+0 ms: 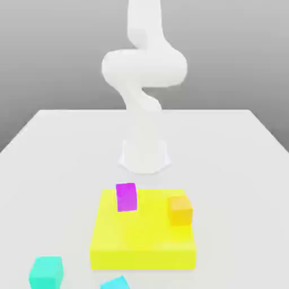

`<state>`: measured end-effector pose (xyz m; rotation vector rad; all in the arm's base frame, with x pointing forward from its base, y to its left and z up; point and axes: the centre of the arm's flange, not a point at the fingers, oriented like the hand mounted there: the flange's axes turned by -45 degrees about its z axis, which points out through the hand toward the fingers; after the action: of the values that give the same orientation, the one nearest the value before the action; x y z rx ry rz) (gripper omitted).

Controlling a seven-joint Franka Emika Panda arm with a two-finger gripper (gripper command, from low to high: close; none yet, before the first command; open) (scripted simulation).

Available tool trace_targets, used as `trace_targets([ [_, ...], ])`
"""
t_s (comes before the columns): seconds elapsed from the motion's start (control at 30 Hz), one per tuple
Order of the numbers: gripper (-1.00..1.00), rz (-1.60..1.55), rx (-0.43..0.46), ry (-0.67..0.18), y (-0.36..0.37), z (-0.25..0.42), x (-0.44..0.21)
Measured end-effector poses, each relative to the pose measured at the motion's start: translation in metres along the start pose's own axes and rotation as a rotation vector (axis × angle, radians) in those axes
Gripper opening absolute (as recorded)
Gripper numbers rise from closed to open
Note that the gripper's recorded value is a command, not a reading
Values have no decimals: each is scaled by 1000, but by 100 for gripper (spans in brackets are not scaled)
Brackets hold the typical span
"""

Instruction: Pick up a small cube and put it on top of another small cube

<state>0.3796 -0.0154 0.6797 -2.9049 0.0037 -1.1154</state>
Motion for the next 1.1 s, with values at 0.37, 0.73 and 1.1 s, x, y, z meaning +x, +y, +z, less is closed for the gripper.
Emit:
trace_targets([
  [0.37,0,11,65,-281,71,197,-34],
  [0.73,0,21,37,-544,146,352,-142],
  [1.1,0,-8,-30,-731,200,455,-276],
])
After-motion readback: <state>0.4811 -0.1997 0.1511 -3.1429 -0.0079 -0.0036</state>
